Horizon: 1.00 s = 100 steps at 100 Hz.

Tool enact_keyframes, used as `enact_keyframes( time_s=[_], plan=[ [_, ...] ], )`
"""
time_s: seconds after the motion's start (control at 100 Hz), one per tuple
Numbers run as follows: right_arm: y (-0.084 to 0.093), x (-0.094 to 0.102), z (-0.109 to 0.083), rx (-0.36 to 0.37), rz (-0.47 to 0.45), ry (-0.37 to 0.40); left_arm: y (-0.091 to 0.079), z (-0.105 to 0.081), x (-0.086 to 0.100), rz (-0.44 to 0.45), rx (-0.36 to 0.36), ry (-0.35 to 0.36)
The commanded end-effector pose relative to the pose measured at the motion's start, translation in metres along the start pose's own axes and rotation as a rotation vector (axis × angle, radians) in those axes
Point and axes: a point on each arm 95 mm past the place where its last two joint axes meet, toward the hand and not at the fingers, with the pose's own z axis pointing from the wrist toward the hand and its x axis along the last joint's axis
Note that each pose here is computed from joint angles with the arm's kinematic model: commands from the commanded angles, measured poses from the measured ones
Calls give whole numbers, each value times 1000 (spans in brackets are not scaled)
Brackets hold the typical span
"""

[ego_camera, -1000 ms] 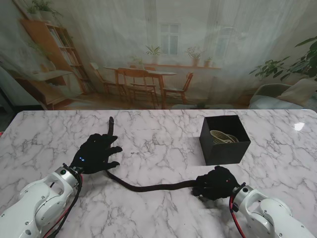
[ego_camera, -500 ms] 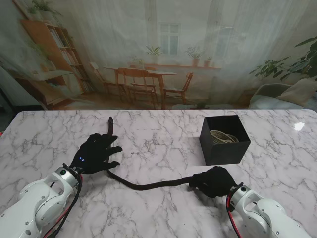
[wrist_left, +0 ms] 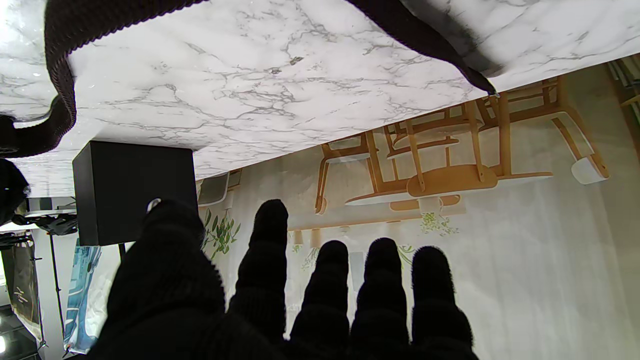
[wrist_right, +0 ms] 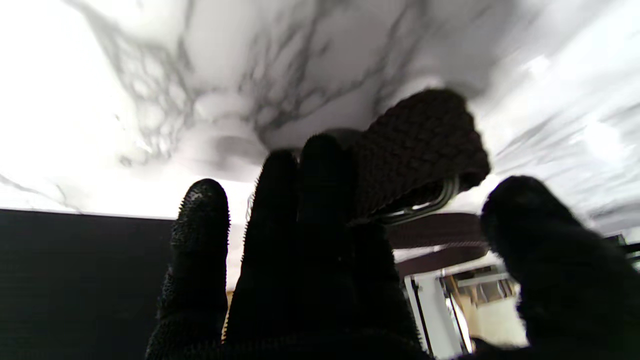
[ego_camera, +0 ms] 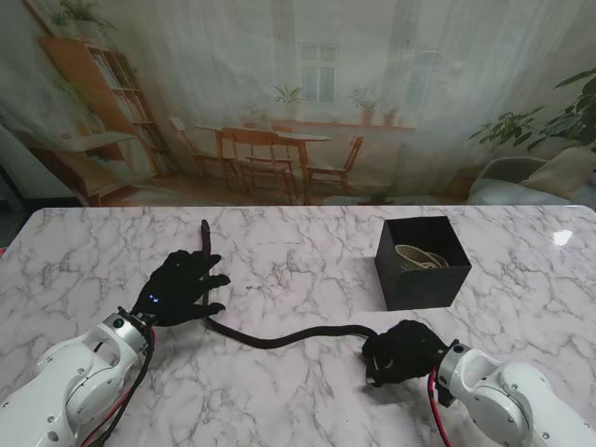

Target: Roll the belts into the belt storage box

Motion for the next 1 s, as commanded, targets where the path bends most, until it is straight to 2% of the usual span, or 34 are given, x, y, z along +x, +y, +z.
enact_keyframes(
  time_s=[0.0,0.15,0.31,0.41,0.54,0.81,0.99],
  plan=[
    [-3,2,-6,34,-10,9,1,0,2,-2,-9,4],
    [4,4,-14,138,-17,18,1,0,1,-2,-7,2],
    [3,1,-12,151,-101,1,1,0,1,-2,-6,1],
    [-2,-2,-5,63,-184,-12,1,0,1,-3,-7,2],
    [-10,-2,5,-23,-160,-6,1,0,1,-2,-7,1],
    [-14,-1,10,-59,-148,-3,1,0,1,-3,-3,-1],
    [-16,2,14,-59,-77,3,1,0,1,-3,-1,-1]
  ],
)
